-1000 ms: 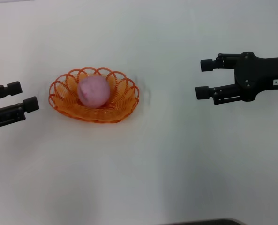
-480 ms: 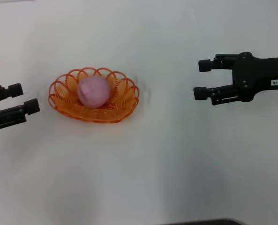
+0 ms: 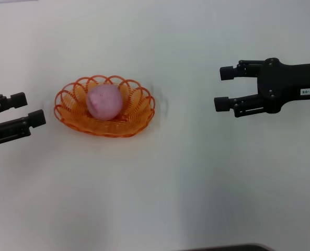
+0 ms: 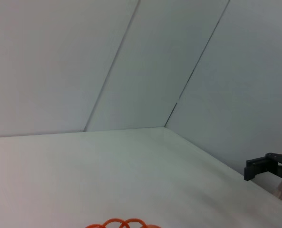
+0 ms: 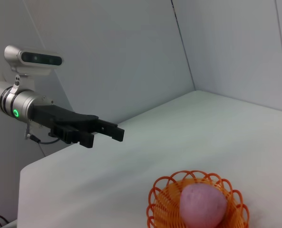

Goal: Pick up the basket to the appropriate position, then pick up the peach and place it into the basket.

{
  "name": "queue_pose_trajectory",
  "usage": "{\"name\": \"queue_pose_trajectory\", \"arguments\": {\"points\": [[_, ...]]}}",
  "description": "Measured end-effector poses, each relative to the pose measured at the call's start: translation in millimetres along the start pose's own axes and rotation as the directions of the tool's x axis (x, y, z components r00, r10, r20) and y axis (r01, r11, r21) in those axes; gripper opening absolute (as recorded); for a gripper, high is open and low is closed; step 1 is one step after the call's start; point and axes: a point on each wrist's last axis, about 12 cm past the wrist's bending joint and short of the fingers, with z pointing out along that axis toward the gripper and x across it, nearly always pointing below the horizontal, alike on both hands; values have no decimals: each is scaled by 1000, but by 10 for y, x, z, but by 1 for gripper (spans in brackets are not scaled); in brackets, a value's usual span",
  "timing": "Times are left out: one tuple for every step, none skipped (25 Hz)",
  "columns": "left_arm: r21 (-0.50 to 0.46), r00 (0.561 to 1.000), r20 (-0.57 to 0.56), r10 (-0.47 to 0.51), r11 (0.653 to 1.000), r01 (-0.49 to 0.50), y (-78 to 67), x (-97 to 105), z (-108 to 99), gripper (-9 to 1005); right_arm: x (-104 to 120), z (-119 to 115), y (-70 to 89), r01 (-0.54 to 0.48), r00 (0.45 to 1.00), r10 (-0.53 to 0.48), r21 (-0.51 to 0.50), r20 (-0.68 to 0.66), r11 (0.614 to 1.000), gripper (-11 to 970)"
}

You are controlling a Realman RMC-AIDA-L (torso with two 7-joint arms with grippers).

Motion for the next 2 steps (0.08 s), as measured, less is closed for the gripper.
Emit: {"name": "queue_pose_trajectory", "arguments": {"points": [[1, 1000, 0, 0, 1000, 0, 0, -1, 2, 829, 0, 0, 0, 1, 1000, -1, 0, 0, 1000, 924], [1, 1000, -1, 1, 1000, -1, 0, -2, 2, 829, 0, 0, -1, 1, 1000, -1, 1, 0, 1000, 924]]}}
